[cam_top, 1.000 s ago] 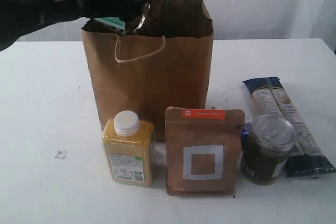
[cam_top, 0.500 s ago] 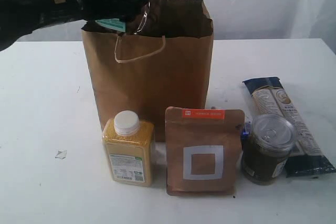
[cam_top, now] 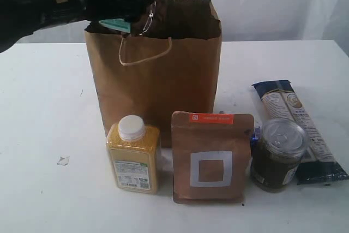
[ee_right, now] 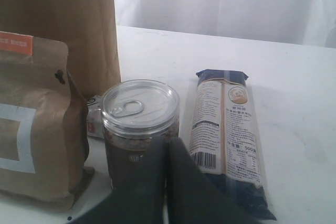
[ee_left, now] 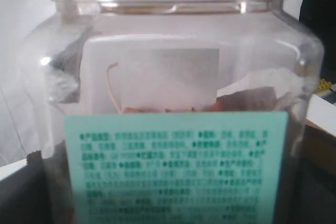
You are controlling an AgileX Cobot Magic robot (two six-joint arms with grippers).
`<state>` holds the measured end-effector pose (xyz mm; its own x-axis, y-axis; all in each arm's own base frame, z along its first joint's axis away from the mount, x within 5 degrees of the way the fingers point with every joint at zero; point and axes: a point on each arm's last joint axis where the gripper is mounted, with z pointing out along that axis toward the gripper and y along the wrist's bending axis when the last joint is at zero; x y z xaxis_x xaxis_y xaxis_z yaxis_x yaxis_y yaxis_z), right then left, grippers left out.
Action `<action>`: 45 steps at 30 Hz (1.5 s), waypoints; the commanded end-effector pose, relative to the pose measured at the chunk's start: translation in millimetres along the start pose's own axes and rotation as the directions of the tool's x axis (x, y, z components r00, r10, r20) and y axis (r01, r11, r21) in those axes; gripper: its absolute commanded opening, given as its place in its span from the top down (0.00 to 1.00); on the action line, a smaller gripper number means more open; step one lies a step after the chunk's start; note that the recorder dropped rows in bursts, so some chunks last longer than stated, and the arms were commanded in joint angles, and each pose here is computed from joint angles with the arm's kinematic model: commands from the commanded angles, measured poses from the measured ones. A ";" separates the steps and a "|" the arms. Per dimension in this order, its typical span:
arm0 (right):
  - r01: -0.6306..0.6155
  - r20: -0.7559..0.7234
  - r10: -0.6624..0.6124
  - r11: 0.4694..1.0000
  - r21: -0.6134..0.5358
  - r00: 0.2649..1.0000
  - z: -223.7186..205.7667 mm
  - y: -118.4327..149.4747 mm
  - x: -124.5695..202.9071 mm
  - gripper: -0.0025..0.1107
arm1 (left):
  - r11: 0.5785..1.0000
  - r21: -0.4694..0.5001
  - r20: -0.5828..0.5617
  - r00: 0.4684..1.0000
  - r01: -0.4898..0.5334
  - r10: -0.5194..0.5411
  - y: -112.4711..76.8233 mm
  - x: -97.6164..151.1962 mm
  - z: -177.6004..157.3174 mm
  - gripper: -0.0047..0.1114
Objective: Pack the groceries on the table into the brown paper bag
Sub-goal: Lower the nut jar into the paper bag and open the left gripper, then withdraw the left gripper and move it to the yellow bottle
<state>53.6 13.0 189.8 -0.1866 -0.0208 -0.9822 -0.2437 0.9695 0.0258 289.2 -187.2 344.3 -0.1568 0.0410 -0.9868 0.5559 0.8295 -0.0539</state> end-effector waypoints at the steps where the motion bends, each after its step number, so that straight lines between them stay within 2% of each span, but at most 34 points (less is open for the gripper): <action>1: -0.004 0.011 0.004 1.000 0.003 1.000 0.0 -0.2 0.5 0.98 | 1.000 0.019 0.077 0.997 0.022 -0.023 -3.2 -14.4 -5.5 0.10; 4: -0.004 0.011 0.004 1.000 0.003 1.000 0.0 -0.2 0.5 0.98 | 1.000 0.018 0.077 0.997 0.024 -0.026 -3.2 -14.4 -5.5 0.05; 19: -0.004 0.010 0.004 1.000 0.003 1.000 0.0 -0.2 0.5 0.98 | 0.998 0.022 0.079 0.995 0.056 -0.058 -3.2 -14.6 -5.5 0.05; 24: -0.004 0.010 0.004 1.000 0.003 1.000 0.0 -0.2 0.5 0.98 | 0.994 0.019 0.066 0.992 0.105 -0.106 -3.4 -20.2 -14.6 0.05; 29: -0.004 0.010 0.004 1.000 0.003 1.000 0.0 -0.2 0.5 0.98 | 1.000 -0.003 0.065 0.998 0.028 -0.028 -3.2 -34.1 -38.3 0.05; 34: -0.004 0.012 0.004 1.000 0.003 1.000 0.0 -0.2 0.3 0.98 | 0.999 -0.017 0.039 0.998 0.047 -0.046 -5.0 -31.8 -68.8 0.05; 40: -0.004 0.012 0.004 1.000 0.003 1.000 0.0 -0.2 0.3 0.98 | 1.000 -0.005 -0.053 0.998 0.030 -0.030 -17.4 -16.9 -108.3 0.05; 45: -0.004 0.010 0.004 1.000 0.003 1.000 0.0 -0.2 0.5 0.98 | 0.996 0.029 -0.213 0.974 -0.080 0.084 -31.9 -4.7 -142.7 0.06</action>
<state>53.6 13.0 189.8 -0.1866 -0.0208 -0.9822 -0.2437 0.9695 0.0258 174.3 -140.2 374.1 -0.2614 0.1316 -0.9562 0.5665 0.8230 -0.0416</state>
